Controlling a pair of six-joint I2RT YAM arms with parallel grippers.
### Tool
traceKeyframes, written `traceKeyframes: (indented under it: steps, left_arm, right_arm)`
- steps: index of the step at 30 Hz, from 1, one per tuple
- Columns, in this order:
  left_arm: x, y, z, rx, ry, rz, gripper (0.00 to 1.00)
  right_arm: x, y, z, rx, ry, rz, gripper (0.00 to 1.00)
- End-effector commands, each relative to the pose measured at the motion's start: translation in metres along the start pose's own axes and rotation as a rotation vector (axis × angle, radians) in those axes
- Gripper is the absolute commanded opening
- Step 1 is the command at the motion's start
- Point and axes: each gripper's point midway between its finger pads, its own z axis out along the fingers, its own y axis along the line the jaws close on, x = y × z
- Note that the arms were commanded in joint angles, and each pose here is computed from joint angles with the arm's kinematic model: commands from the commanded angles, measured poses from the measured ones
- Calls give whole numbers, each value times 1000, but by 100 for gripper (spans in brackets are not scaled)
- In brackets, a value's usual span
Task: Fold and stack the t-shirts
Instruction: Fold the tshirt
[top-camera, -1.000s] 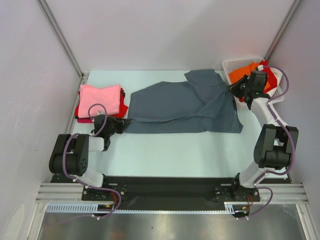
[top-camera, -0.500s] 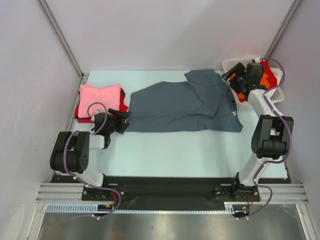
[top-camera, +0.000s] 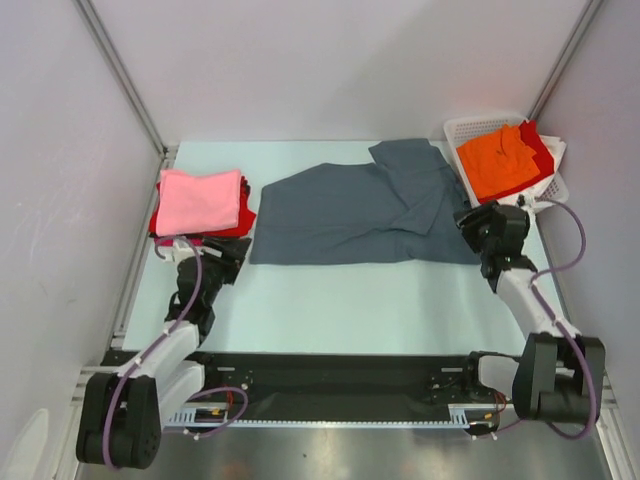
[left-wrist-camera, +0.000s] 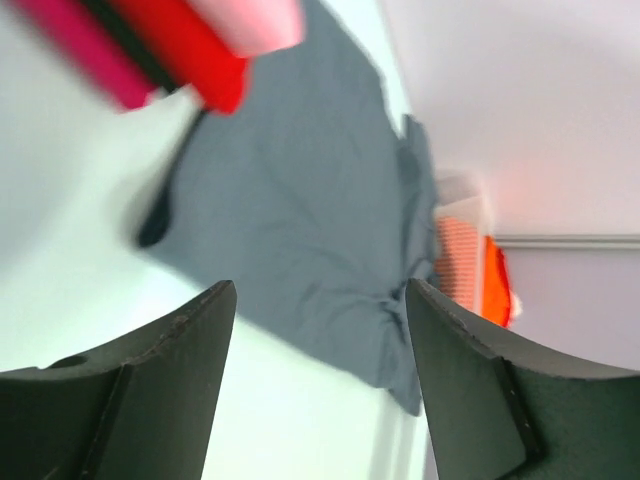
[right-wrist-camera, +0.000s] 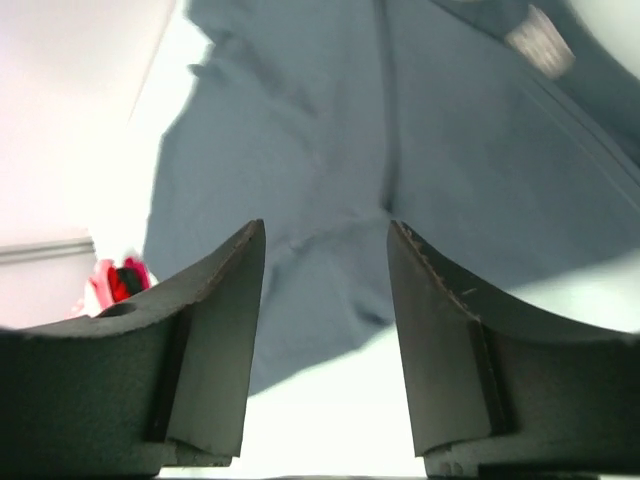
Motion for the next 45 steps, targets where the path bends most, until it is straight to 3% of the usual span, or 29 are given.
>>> traceKeyframes:
  steps: [1,6,13,27,30,34,38,45]
  left_arm:
    - [4,41,-9,-121,-68,-8,74]
    - [16,50,-3,-137,-37,-26,73]
    - [31,58,17,-160,7,-78,72]
    - [30,82,32,-247,-28,-110,68]
    - [28,85,32,-265,-39,-104,66]
    - [28,85,34,-270,-40,-98,65]
    - [27,87,36,-279,-48,-94,65]
    - [28,88,40,-292,-62,-79,63]
  right_arm:
    - [-11,-23,-17,51,-147,75,54]
    - [13,-71,-31,144,-168,152,48]
    - [31,-106,-23,213,-184,266,50]
    - [26,-140,14,339,-264,321,48]
    - [28,-148,19,369,-270,318,42]
    - [27,-150,20,375,-276,300,9]
    - [20,-148,15,366,-301,280,0]
    - [16,-139,9,341,-310,247,0]
